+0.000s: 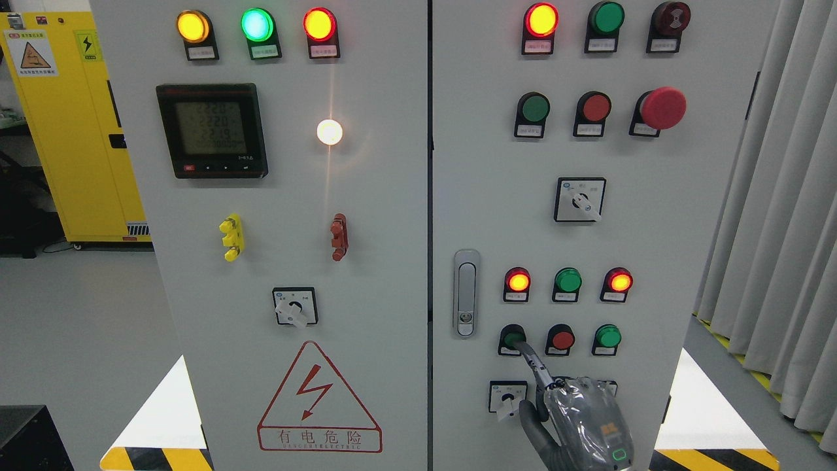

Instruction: Press green start button

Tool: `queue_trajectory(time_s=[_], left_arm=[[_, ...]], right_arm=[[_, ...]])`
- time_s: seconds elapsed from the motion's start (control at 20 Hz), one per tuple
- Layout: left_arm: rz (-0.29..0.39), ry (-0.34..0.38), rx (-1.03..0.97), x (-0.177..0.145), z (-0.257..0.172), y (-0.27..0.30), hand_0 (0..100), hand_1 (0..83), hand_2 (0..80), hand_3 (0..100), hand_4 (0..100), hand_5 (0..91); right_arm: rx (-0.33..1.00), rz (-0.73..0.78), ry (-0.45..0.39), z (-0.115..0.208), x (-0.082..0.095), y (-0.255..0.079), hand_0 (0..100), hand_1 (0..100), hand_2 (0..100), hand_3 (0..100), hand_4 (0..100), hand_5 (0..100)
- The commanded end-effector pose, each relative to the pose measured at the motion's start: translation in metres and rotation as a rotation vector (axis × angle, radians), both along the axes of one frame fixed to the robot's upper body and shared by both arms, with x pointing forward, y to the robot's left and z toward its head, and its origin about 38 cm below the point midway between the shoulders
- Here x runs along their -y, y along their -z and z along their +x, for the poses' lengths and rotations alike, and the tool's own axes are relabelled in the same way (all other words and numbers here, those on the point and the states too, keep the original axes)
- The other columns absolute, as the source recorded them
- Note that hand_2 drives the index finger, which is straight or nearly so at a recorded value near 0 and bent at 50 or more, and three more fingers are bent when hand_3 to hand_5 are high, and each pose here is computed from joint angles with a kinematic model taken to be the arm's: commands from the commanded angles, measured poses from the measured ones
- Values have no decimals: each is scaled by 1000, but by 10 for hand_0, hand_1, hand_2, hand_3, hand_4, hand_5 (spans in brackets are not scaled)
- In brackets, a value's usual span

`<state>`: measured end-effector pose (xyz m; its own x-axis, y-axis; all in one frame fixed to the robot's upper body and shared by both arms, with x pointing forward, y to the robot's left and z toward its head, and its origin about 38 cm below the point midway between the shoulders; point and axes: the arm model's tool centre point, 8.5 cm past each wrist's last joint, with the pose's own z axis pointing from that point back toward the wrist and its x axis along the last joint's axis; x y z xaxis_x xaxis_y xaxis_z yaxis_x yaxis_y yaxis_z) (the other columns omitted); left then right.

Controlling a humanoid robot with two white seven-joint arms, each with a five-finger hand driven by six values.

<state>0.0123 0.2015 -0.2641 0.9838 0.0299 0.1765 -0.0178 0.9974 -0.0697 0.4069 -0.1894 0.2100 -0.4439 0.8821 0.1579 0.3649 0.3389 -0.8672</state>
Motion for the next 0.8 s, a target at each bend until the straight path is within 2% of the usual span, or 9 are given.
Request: queue_trajectory(time_s=[0.0,0.15,0.45,0.55,0.7,0.75], left_arm=[[0,0,-1,0,0,0,120,556,0,0,0,0],[0,0,0,0,0,0,120,556,0,0,0,0],[0,0,0,0,0,0,120,556,0,0,0,0],[0,0,-1,0,0,0,120,556,0,0,0,0],[0,0,-1,0,0,0,120,556,0,0,0,0],[0,0,0,0,0,0,120,556,0,0,0,0]], right_arm=[[66,34,-20,-14,-3,-11,773,961,0,885,957,1000],[112,63,-37,-18,-4,-20,818,953,0,882,959,1000],[138,111,-120,-30,-10,-19,827,934,0,874,948,1000],[110,203,-158,-35,-8,-14,834,924,0,866,938,1000],[58,409,-271,-43,-15,-14,873,922,0,857,918,942],[44,479,-302,-45,-14,-15,885,930,18,771,824,850]])
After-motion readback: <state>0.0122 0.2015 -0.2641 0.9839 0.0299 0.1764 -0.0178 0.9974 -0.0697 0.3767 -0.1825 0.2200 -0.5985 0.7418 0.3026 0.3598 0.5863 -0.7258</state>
